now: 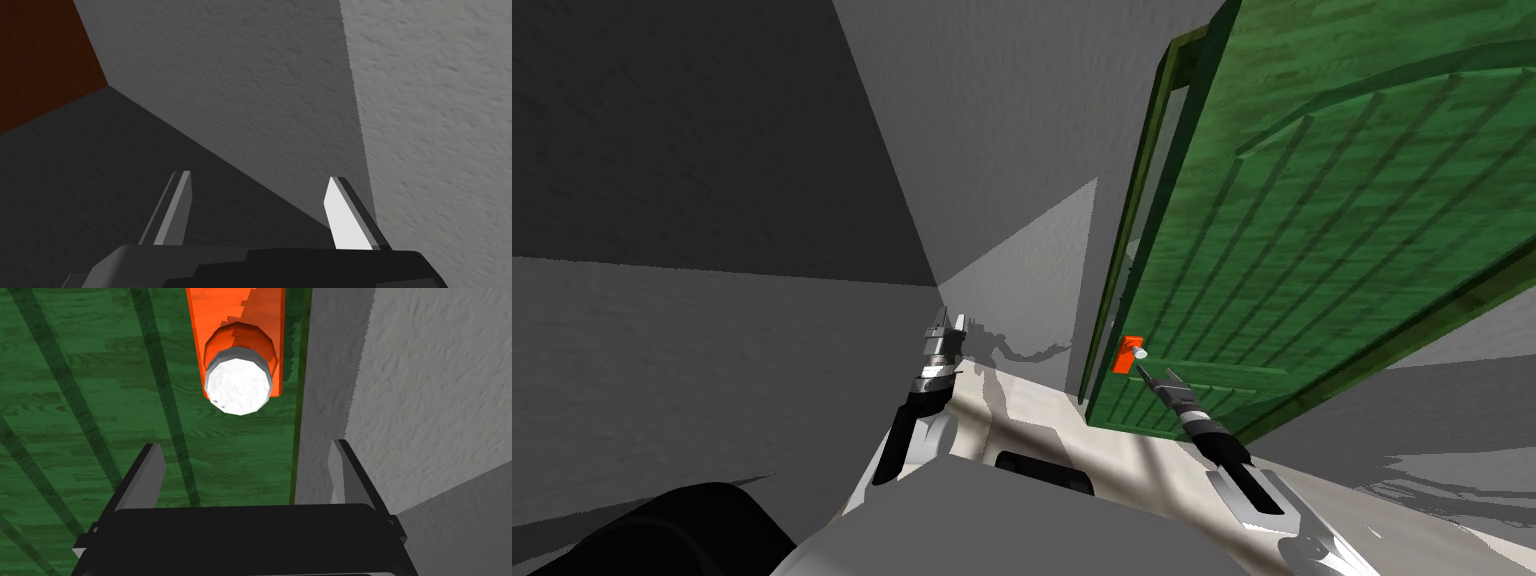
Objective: Pull the door open
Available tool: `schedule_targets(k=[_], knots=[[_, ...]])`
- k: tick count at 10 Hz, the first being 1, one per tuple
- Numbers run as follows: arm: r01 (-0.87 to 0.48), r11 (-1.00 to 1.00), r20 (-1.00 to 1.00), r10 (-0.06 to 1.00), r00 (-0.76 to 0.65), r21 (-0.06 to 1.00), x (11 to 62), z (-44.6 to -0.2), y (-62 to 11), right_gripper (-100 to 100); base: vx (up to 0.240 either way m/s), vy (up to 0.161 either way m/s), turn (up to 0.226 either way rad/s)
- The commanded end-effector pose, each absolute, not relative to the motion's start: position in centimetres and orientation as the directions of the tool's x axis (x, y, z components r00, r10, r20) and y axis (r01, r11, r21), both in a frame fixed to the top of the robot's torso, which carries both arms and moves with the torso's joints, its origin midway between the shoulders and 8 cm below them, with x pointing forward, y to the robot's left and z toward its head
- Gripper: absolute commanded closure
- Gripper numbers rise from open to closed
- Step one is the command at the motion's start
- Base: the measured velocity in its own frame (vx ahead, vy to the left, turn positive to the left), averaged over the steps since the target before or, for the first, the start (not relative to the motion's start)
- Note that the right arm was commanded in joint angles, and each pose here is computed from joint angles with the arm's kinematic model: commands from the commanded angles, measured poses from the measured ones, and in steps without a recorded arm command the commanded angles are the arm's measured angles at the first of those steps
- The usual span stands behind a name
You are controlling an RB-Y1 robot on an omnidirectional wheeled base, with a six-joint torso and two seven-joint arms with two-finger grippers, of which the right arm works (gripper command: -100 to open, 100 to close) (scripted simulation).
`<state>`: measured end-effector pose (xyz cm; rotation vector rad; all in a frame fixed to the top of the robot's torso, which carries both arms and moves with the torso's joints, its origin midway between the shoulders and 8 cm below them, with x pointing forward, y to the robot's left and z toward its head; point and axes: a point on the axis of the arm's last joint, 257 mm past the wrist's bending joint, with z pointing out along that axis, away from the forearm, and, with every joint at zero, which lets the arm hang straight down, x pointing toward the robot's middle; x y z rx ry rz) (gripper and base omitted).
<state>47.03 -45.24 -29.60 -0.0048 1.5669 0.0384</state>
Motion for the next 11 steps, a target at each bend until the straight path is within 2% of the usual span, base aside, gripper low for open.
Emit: schedule_targets(k=[1, 5, 6, 11], knots=[[-0.021, 1.000, -1.000, 0.021, 0.004, 0.021, 47.23, -29.60, -45.31, -100, 0.188, -0.035, 0.048], [-0.012, 1.000, -1.000, 0.021, 0.005, 0.020, 47.48, -29.59, -45.36, -100, 0.156, -0.018, 0.034], [-0.012, 1.000, -1.000, 0.021, 0.005, 0.020, 47.48, -29.59, -45.36, 100, -0.008, 0.000, -0.006], [-0.012, 1.000, -1.000, 0.021, 0.005, 0.020, 47.48, -29.59, -45.36, 100, -0.013, 0.000, 0.001]])
